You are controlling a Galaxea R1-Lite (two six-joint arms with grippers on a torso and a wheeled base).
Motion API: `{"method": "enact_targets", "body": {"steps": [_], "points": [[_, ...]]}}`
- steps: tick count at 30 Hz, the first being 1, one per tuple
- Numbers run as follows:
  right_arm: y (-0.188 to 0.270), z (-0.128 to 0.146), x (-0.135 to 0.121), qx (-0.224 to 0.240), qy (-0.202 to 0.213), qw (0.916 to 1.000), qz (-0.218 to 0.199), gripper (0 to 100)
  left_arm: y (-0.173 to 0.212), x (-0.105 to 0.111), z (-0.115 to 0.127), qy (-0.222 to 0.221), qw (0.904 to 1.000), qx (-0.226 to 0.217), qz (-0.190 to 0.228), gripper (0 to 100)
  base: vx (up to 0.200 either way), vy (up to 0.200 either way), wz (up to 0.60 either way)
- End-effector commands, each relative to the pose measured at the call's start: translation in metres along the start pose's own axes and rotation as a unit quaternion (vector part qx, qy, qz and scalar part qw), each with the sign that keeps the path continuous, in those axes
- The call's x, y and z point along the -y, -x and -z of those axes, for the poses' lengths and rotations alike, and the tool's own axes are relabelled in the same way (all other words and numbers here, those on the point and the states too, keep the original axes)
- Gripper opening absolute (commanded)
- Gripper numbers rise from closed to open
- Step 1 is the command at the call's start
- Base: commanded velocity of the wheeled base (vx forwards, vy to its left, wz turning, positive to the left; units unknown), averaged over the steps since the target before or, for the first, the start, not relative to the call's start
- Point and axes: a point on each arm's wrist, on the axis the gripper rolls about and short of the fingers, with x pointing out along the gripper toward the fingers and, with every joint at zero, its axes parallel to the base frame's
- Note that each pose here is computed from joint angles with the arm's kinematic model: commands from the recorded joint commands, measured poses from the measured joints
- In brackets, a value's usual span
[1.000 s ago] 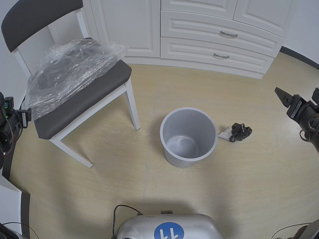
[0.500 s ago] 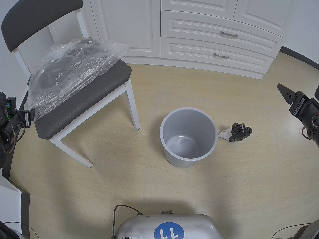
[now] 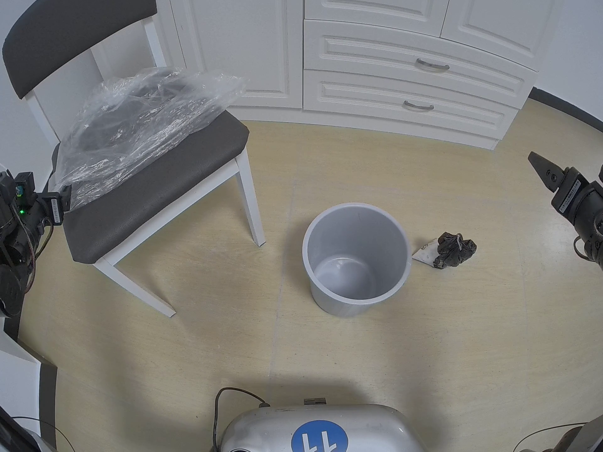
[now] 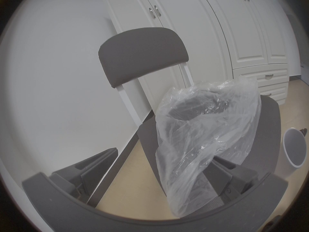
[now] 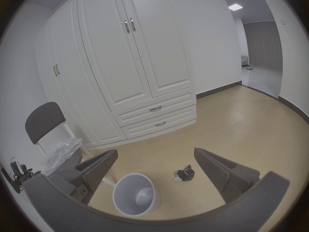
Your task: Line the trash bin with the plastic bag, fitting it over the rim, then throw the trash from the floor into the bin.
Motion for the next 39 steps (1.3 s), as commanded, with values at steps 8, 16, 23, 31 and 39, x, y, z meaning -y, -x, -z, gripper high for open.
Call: {"method": "enact_targets", "body": {"steps": [8,16,23,31,39], "points": [[0.001,-0.001,0.0,0.002,0.0,1.0,-0.001,100,-0.005,0.003,0.009,-0.002,0.9999,-0.015,0.003,100,0.0,0.0,0.0],[0.001,-0.001,0.0,0.002,0.0,1.0,-0.002,100,0.001,0.004,0.006,0.003,1.0,-0.004,0.005,0,0.0,0.0,0.0],[0.001,-0.002,-0.001,0.003,0.006,1.0,-0.002,100,0.02,0.006,-0.003,0.01,0.9992,0.036,0.011,0,0.0,0.0,0.0],[0.007,-0.009,-0.026,0.007,0.052,0.9966,-0.064,100,0.07,0.034,-0.019,0.054,0.9894,0.089,0.102,0,0.0,0.0,0.0],[-0.007,0.03,-0.027,-0.027,0.085,0.9936,-0.069,100,0.097,0.071,-0.048,0.091,0.9575,0.165,0.219,0,0.0,0.0,0.0]]}}
